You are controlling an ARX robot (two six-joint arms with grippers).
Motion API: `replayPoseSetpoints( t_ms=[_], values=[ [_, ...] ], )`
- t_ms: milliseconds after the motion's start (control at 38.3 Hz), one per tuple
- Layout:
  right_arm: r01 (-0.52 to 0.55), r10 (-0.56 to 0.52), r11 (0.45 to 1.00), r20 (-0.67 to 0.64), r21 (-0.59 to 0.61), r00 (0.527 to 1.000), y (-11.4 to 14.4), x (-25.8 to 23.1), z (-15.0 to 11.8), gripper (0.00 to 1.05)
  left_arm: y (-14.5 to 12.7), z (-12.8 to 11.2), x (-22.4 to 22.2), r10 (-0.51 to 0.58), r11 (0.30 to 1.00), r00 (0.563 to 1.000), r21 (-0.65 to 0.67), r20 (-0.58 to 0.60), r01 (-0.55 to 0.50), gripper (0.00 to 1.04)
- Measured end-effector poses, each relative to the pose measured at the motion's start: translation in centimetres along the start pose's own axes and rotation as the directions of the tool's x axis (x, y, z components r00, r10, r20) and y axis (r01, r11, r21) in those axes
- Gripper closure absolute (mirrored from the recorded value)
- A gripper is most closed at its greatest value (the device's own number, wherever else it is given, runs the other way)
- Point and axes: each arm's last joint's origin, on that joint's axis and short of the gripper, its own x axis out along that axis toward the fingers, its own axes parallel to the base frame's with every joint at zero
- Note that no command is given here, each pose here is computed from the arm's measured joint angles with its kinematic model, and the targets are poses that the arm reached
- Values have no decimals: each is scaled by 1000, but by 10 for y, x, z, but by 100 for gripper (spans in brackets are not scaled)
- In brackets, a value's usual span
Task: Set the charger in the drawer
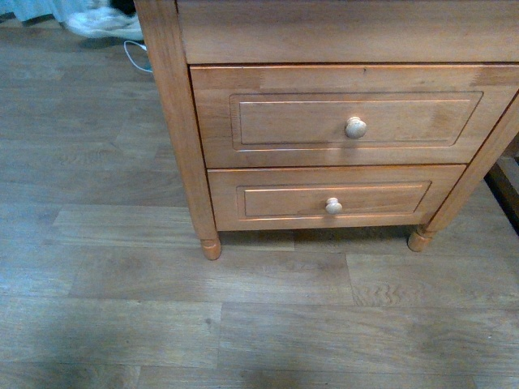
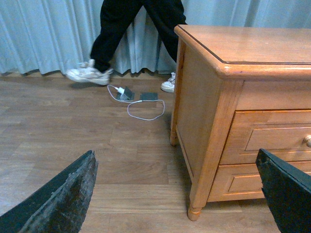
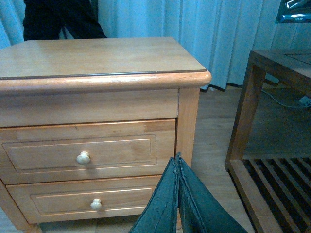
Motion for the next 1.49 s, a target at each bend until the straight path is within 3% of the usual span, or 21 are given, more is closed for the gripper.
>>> replayPoseSetpoints(
  t_ms=[1202,1489],
  values=[
    [-1,1,1000,-4,0,1000,0,-22,-3,103,0,0,0,0,1000,1000,0,0,0,6],
    [0,0,1000,-4,-1,1000,0,-22,-3,58,0,0,0,0,1000,1000,0,0,0,6]
  ],
)
